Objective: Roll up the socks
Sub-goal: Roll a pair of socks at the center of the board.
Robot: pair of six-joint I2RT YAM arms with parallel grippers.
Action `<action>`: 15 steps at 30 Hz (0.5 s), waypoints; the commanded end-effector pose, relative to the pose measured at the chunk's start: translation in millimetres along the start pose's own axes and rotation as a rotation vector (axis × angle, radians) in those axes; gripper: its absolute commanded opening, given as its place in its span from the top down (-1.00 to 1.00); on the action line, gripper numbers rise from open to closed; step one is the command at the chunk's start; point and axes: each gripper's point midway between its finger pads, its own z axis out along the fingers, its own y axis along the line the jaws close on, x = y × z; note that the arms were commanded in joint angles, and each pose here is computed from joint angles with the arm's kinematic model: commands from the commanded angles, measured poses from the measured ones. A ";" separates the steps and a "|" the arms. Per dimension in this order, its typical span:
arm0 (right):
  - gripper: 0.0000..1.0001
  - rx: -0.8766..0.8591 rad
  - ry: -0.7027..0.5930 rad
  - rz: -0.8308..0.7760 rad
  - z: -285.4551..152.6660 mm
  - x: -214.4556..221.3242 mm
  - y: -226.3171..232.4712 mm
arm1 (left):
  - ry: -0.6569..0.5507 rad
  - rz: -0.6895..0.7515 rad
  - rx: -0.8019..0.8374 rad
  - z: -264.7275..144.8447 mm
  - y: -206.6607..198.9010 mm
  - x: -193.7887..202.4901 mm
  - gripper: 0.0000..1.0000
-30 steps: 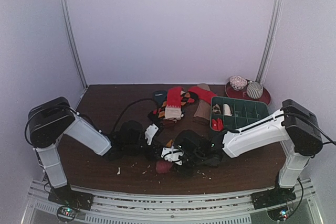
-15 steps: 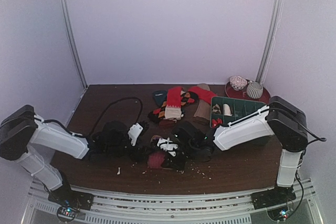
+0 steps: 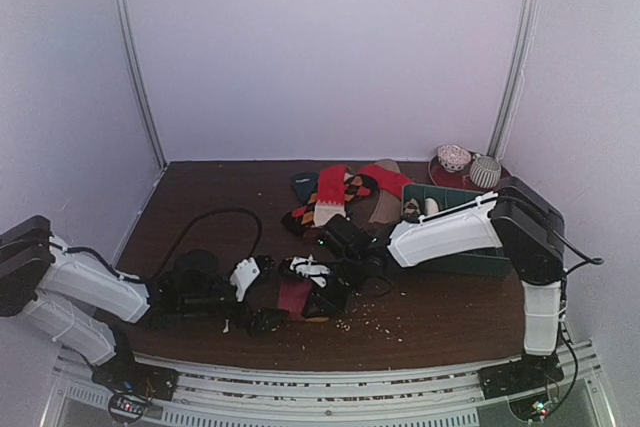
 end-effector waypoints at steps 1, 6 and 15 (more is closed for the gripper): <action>0.46 -0.070 0.484 0.230 21.5 144.9 5.9 | -0.080 0.081 0.060 17.5 -8.2 -25.6 -0.84; 0.46 -0.081 0.486 0.240 21.6 145.4 1.4 | -0.032 0.064 0.082 25.7 -11.2 -9.8 -0.69; 0.45 -0.103 0.492 0.257 23.8 144.0 -0.6 | 0.015 -0.007 0.146 29.8 -22.0 9.1 0.07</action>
